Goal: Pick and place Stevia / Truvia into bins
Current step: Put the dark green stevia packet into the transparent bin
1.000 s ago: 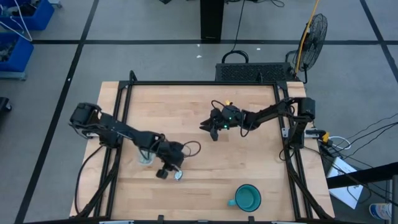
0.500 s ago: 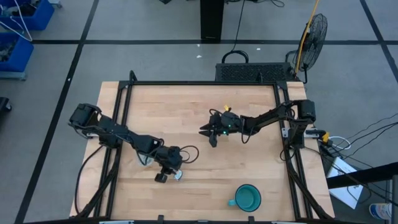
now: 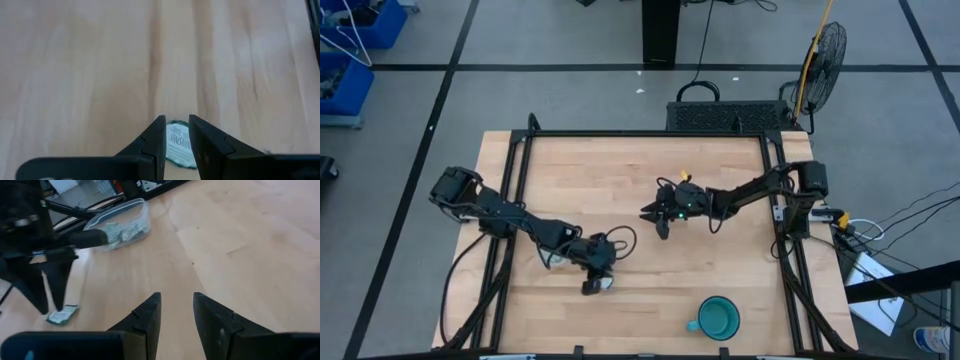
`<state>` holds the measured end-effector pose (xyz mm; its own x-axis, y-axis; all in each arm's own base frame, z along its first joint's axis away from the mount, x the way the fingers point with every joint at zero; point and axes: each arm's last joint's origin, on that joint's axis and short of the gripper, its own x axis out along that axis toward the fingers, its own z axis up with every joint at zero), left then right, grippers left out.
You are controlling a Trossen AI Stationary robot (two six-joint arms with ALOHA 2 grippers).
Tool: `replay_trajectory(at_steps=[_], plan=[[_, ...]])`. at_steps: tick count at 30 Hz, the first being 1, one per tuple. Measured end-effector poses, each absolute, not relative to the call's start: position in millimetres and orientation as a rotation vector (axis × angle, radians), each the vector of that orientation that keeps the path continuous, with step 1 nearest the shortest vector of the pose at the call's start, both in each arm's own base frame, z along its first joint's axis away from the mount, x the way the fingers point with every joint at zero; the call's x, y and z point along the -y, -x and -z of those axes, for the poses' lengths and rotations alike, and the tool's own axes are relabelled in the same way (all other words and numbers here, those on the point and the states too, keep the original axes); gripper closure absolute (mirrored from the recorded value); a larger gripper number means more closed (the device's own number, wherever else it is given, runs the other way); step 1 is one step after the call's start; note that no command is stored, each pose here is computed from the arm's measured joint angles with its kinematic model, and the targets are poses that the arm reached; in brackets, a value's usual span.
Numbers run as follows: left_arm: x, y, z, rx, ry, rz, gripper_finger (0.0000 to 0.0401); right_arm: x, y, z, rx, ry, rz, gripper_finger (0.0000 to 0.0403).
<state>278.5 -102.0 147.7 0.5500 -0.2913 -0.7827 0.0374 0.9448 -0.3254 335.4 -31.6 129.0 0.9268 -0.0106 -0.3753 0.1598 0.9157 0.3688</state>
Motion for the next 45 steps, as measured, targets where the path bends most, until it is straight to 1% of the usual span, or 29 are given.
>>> replay_trajectory(at_steps=[5, 15, 17, 20, 27, 33, 37, 45], plan=[[100.3, -279.9, -148.4, -0.972, 0.407, 0.124, 0.0313, 21.4, -336.1, -128.9, -0.383, -0.404, 0.061, 0.0293], [95.6, -280.7, -147.9, -0.988, 0.545, 0.032, 0.0313, 9.6, -336.7, -128.9, -0.390, -0.398, 0.030, 0.0293], [94.9, -280.6, -147.6, -0.987, 0.495, 0.057, 0.0313, 9.6, -336.7, -128.9, -0.390, -0.398, 0.031, 0.0293], [95.2, -278.2, -146.1, -1.008, 0.345, 0.155, 0.0313, 9.8, -336.7, -128.9, -0.388, -0.403, 0.038, 0.0293], [90.4, -269.6, -139.8, -1.088, 0.061, 0.274, 0.0313, 9.8, -336.7, -128.9, -0.387, -0.526, 0.063, 0.0293], [81.7, -270.3, -138.7, -1.096, -0.012, 0.297, 0.0313, 9.7, -336.7, -128.9, -0.388, -0.496, 0.052, 0.0293], [76.5, -271.6, -138.6, -1.094, -0.019, 0.315, 0.0313, 9.5, -336.7, -128.9, -0.389, -0.501, 0.052, 0.0293], [70.3, -273.3, -138.6, -1.091, -0.024, 0.270, 0.0313, 9.4, -336.7, -128.9, -0.388, -0.501, 0.051, 0.0293]])
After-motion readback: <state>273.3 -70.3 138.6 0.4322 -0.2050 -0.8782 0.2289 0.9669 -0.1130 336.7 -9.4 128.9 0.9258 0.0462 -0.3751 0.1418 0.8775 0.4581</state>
